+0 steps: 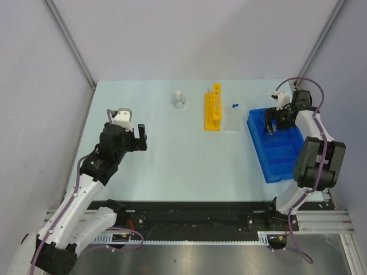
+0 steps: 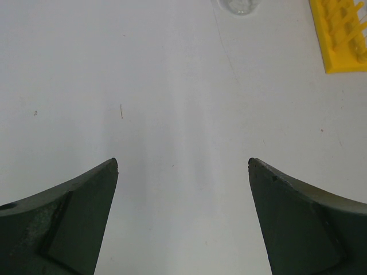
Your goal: Organize the chemistry lab equipment
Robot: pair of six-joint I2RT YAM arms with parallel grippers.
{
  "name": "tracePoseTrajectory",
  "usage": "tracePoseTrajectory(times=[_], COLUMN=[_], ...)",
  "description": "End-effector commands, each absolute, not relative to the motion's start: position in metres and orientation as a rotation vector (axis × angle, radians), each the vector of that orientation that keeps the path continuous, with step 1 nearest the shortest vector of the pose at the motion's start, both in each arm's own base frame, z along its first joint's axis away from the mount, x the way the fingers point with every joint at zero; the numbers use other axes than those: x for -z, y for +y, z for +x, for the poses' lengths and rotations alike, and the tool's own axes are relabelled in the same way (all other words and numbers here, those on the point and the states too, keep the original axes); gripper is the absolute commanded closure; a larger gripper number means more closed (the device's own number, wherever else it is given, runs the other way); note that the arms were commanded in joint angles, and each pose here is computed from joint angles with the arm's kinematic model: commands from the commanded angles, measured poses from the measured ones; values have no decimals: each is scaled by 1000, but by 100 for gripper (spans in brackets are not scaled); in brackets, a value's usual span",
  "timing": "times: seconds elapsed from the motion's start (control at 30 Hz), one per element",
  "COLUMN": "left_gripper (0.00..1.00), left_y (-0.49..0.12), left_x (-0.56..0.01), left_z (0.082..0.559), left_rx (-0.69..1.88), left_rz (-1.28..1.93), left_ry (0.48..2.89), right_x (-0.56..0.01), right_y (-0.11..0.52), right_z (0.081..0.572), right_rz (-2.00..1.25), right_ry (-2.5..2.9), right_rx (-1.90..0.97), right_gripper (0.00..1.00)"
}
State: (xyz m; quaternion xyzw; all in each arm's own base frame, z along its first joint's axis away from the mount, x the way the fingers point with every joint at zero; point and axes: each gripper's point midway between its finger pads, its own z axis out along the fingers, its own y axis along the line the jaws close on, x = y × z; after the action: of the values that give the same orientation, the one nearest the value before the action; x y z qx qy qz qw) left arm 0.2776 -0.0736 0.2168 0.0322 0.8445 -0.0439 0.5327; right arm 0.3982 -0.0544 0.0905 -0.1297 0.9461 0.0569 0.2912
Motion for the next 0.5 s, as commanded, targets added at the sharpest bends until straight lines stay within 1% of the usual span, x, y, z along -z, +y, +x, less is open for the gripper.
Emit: tracePoseTrajectory(times=[0.0, 0.03, 0.3, 0.4, 0.47], left_gripper=[0, 0, 0, 0, 0], left_y=[-73, -73, -74, -75, -76], left_x=[-225, -225, -223, -222, -222], left_z=[279, 279, 280, 280, 280], left_rx=[101, 103, 108, 112, 115], left_rz=[101, 102, 106, 109, 110], left_ry=[1974, 1974, 1981, 1983, 1986], right_x=[-141, -145, -209, -229, -236], right_y=[-55, -56, -55, -36, -15], right_z=[397, 396, 379, 371, 363], right_rz=[-397, -411, -447, -491, -549], right_ry=[2403, 2392, 2243, 2177, 2140], right_rx=[-73, -58, 34, -33, -126], right_gripper=[4, 0, 0, 0, 0])
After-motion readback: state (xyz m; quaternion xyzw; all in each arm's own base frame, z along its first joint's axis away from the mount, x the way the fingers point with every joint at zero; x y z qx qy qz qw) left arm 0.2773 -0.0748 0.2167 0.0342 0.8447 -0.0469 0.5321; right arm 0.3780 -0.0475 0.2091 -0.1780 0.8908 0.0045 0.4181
